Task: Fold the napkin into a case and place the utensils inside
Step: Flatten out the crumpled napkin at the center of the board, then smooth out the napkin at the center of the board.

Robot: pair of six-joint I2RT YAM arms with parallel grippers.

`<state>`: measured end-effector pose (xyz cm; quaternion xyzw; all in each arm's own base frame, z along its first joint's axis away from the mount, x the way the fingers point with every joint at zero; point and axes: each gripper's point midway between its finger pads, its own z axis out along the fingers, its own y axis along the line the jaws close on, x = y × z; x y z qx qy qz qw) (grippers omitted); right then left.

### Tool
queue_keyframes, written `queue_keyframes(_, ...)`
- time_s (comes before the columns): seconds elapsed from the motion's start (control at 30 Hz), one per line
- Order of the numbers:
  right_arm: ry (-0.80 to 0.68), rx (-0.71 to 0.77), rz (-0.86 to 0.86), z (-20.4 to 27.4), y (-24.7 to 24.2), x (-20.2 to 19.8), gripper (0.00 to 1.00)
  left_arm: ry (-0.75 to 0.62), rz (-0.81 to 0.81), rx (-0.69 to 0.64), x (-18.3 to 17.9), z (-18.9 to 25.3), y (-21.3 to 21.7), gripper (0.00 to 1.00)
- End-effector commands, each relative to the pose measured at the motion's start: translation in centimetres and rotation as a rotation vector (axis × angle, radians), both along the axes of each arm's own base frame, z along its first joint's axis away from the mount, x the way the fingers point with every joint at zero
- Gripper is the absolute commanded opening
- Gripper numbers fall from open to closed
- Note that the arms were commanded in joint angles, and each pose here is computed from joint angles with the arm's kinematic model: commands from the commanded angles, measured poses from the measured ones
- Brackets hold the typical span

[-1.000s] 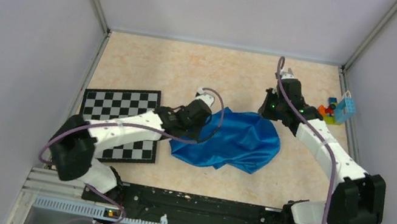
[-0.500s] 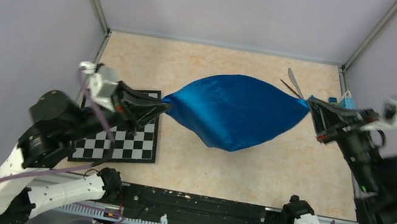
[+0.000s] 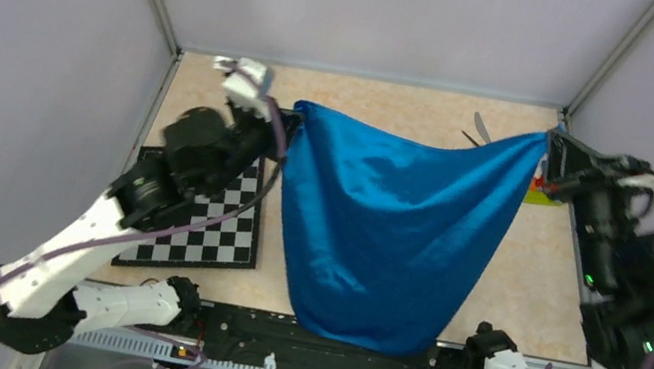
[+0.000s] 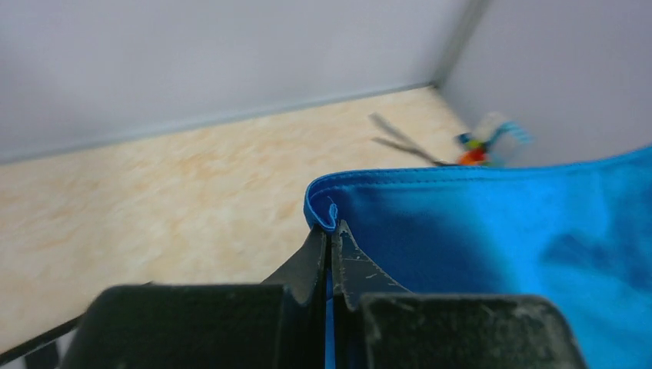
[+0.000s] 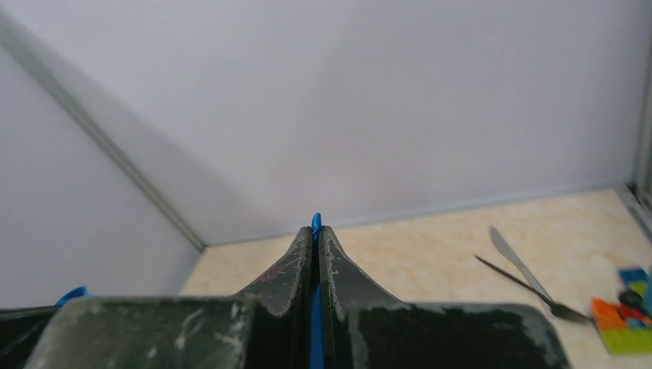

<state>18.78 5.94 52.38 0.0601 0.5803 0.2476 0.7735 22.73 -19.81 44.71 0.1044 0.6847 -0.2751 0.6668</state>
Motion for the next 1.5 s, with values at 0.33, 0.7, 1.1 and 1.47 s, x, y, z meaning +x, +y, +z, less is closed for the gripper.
queue_keyframes(0.33, 0.498, -0.262, -0.293, -23.7, 1.1, 30.2, 0.00, 0.421, 0.343, 0.148, 27.6, -20.5, 4.6, 0.00)
queue_keyframes(0.7, 1.093, -0.462, -0.113, -33.7, 3.3, 31.6, 0.72, 0.630, 0.223, 0.263, 28.0, -23.9, 4.4, 0.77)
queue_keyframes(1.1, 1.127, -0.190, 0.486, -42.3, 14.6, 14.0, 0.75, 0.672, -0.146, 0.016, 9.1, -26.0, -0.2, 0.99)
queue_keyframes(1.47, 1.321, -0.134, 0.262, -50.3, 10.0, 10.9, 0.75, 0.685, -0.166, -0.002, 4.3, -26.9, 0.7, 0.99)
